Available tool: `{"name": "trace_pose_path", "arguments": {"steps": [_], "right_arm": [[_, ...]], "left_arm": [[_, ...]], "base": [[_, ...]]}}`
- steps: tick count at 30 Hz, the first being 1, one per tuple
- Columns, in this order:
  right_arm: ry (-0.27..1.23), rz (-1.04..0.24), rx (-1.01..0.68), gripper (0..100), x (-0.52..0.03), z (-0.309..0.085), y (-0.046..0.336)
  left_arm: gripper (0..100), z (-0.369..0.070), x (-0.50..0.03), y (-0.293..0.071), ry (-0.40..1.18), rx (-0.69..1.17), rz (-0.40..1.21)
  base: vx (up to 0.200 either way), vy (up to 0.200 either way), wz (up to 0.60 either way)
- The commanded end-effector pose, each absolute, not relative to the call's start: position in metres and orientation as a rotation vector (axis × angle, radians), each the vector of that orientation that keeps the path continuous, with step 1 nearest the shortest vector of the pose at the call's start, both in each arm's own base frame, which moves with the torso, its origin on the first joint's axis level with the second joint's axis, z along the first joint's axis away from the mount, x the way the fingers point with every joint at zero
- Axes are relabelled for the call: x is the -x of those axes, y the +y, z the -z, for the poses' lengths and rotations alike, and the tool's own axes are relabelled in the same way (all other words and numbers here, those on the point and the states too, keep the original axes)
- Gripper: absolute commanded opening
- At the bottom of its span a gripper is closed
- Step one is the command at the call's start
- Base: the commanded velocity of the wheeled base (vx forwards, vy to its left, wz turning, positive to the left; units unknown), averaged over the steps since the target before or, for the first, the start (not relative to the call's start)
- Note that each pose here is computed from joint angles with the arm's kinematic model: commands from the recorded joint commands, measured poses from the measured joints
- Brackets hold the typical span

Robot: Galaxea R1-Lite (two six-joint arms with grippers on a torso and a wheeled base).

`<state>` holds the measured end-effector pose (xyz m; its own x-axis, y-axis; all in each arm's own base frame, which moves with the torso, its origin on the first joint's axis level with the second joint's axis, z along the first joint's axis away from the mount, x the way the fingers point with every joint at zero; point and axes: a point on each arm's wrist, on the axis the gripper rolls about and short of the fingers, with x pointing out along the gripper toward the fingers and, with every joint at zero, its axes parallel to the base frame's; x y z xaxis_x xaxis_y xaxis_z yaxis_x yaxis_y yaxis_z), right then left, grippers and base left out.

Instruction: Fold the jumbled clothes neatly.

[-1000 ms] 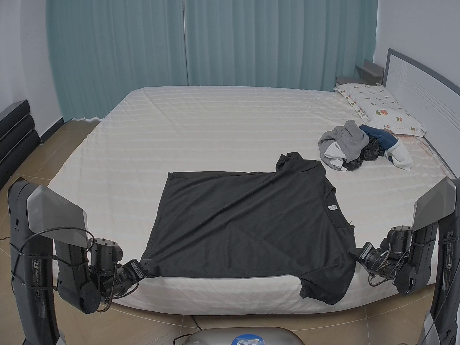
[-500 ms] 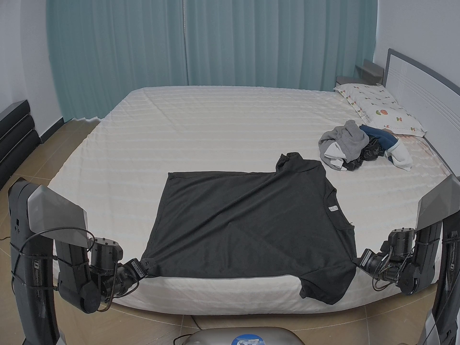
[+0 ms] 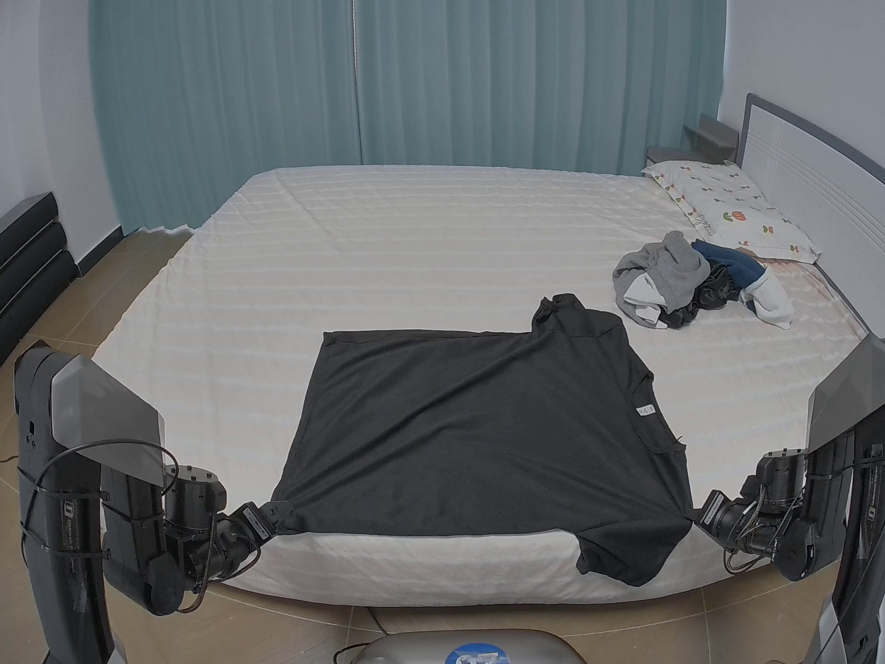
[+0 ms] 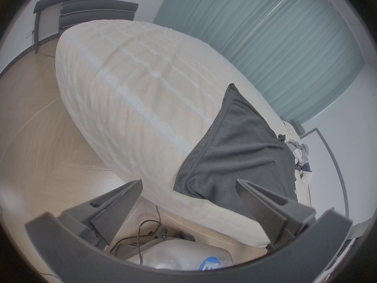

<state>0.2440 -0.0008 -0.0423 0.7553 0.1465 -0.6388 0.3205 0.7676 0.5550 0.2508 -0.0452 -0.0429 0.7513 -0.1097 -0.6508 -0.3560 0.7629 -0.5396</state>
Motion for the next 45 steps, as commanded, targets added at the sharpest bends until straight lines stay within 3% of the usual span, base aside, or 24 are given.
{"name": "trace_pose_path", "arguments": {"steps": [1,15,16,28,37,45], "right_arm": [[0.745,0.122,-0.708,0,-0.239,0.047,-0.003],[0.763,0.141,-0.725,0,-0.232,0.045,-0.005],[0.761,0.141,-0.727,100,-0.232,0.045,-0.005],[0.698,0.158,-0.805,100,-0.237,0.034,-0.008],[0.513,0.206,-0.997,100,-0.262,0.015,-0.03],[0.484,0.172,-1.016,100,-0.286,0.025,-0.034]], "left_arm": [[100,0.042,-0.24,-0.043,0.728,0.704,-0.152],[100,0.042,-0.227,-0.041,0.769,0.706,-0.151],[100,0.042,-0.227,-0.041,0.768,0.706,-0.15],[100,0.041,-0.223,-0.041,0.792,0.725,-0.119],[100,0.041,-0.224,-0.041,0.784,0.727,-0.117],[100,0.041,-0.226,-0.041,0.78,0.74,-0.12]], "base": [[0.0,0.0,0.0],[0.0,0.0,0.0],[0.0,0.0,0.0],[0.0,0.0,0.0],[0.0,0.0,0.0],[0.0,0.0,0.0]]}}
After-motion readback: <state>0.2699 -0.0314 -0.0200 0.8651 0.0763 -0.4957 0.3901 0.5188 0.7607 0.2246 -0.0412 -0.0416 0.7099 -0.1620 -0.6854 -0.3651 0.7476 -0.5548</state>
